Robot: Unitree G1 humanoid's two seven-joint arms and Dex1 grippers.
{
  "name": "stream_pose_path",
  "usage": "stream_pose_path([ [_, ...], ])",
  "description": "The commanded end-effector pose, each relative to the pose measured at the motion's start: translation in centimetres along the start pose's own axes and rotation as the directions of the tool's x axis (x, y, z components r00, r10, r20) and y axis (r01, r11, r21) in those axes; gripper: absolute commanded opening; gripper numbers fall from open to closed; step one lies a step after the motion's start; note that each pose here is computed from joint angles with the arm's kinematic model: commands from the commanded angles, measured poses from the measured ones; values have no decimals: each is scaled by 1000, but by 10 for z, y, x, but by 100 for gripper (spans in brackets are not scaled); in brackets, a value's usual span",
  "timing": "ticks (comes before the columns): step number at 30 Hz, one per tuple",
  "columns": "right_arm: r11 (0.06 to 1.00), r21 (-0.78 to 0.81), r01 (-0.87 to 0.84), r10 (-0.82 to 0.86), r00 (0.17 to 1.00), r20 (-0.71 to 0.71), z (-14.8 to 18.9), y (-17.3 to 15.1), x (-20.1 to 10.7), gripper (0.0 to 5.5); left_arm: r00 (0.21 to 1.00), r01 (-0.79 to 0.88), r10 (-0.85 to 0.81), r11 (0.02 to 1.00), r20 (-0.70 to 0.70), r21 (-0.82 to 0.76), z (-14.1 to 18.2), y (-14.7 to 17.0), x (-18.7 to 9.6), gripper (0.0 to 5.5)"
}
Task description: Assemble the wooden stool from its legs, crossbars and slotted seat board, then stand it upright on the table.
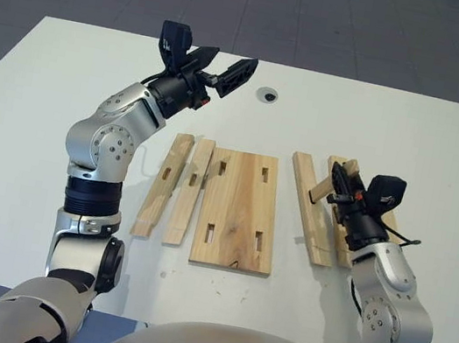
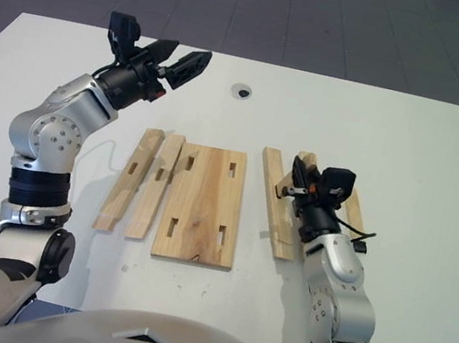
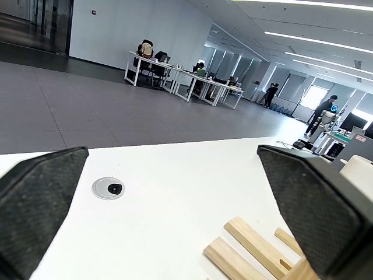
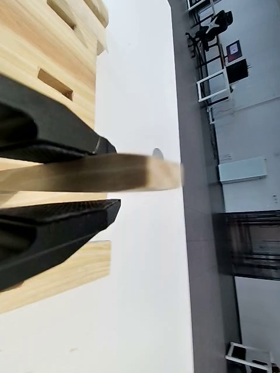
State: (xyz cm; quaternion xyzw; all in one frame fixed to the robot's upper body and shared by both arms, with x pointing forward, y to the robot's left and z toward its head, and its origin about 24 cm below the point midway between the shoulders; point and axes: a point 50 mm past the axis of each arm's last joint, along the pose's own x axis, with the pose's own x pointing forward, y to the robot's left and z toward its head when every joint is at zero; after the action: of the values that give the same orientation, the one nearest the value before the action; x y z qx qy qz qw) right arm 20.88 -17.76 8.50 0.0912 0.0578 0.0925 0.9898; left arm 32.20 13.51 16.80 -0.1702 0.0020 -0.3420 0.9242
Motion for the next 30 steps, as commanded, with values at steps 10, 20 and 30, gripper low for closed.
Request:
stream_pose_path([
  [10,975,178,-135,93,970,227,76,15,14,314,1000,7,-7,1000,-21,-2,-6,2,3,540],
  [20,986,125,-114,82,968,239,97,7,36,225,1000,0,0,1000,-9,-7,-8,0,5,540],
  [30,991,78,-108,102,991,82,67,4,48,54,1000,-15,15,1000,-4,-2,-9,1,5,540],
])
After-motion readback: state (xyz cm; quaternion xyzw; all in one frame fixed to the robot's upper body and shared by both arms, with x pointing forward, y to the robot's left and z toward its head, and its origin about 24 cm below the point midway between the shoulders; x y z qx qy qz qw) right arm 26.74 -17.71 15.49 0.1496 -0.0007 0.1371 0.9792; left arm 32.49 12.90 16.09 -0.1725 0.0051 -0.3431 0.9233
